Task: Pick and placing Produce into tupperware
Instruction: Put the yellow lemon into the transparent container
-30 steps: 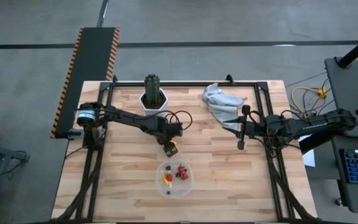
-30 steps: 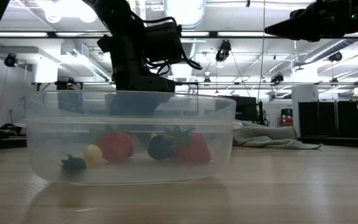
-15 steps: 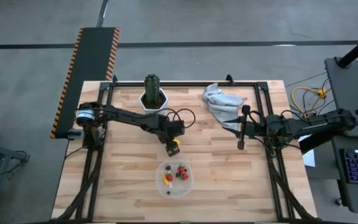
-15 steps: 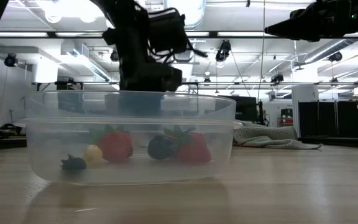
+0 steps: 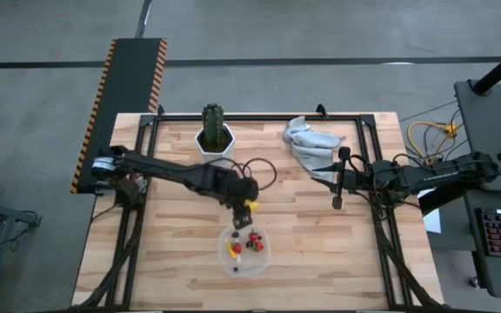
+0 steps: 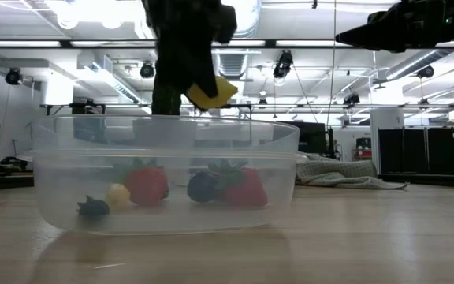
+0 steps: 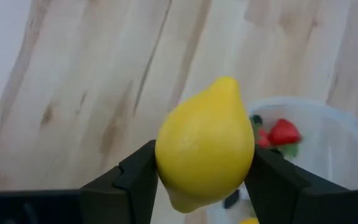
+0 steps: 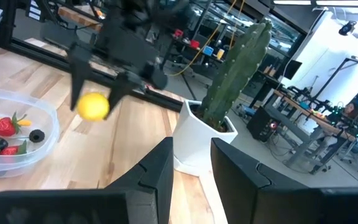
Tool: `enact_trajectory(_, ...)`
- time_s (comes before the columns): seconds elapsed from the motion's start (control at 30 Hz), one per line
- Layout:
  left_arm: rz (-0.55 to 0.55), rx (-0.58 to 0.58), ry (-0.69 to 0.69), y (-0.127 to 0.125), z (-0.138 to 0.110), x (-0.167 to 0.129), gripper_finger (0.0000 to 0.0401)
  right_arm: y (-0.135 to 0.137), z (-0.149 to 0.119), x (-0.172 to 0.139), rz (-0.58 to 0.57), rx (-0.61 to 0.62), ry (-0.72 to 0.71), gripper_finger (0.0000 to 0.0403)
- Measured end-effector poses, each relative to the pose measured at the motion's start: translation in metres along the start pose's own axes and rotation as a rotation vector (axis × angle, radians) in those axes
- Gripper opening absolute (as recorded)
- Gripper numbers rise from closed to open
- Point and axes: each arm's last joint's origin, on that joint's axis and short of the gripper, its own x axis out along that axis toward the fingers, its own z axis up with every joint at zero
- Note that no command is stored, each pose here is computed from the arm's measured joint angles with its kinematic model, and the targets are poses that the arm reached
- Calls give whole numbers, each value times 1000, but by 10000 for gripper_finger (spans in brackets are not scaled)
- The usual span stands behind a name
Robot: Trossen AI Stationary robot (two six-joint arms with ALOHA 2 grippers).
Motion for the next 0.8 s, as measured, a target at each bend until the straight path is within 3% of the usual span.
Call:
enact_trajectory(0.47, -63, -45, 6, -71, -34, -5, 183, 0, 0, 0, -2, 12, -4, 100)
enact_trajectory(0.8, -112, -11, 163, -93, -53, 47, 183, 0, 1, 0, -3, 4, -6, 100)
